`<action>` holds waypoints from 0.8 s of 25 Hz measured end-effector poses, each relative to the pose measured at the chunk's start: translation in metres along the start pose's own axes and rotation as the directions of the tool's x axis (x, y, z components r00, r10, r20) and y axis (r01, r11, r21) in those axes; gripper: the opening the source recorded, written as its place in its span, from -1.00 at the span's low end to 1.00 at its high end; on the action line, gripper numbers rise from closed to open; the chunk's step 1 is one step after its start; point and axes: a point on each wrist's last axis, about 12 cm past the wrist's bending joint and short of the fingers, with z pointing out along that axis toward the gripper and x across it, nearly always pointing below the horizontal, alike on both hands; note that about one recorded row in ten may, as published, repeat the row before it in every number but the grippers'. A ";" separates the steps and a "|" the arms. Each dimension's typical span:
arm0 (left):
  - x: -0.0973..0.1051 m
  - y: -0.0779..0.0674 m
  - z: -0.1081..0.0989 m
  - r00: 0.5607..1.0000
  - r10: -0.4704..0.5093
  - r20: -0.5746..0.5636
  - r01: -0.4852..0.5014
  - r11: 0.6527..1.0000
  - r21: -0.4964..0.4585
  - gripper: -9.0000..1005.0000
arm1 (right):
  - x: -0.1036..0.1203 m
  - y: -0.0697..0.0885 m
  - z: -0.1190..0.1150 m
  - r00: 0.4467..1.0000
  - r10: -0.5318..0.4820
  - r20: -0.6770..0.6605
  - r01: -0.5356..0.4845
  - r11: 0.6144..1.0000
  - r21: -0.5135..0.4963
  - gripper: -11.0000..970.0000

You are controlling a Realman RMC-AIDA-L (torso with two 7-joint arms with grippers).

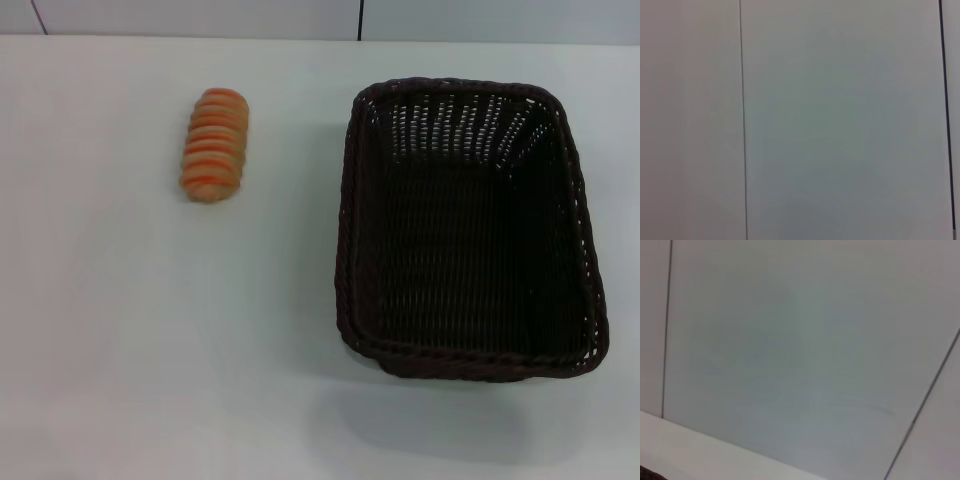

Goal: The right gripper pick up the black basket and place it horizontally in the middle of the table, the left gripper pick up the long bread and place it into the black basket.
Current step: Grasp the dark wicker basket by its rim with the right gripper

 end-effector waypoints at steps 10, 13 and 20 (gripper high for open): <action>0.001 0.003 -0.001 1.000 0.006 -0.006 -0.006 1.000 -0.008 0.71 | -0.042 0.043 0.032 0.979 -0.011 -0.205 0.008 1.000 -0.014 0.60; 0.001 0.003 0.000 1.000 0.006 -0.002 -0.006 1.000 -0.006 0.71 | -0.051 0.061 0.037 0.967 -0.035 -0.252 0.026 0.999 -0.038 0.60; -0.001 0.002 0.002 1.000 0.006 0.005 -0.006 1.000 -0.005 0.71 | -0.067 0.099 0.041 0.949 -0.052 -0.310 0.014 0.992 -0.125 0.60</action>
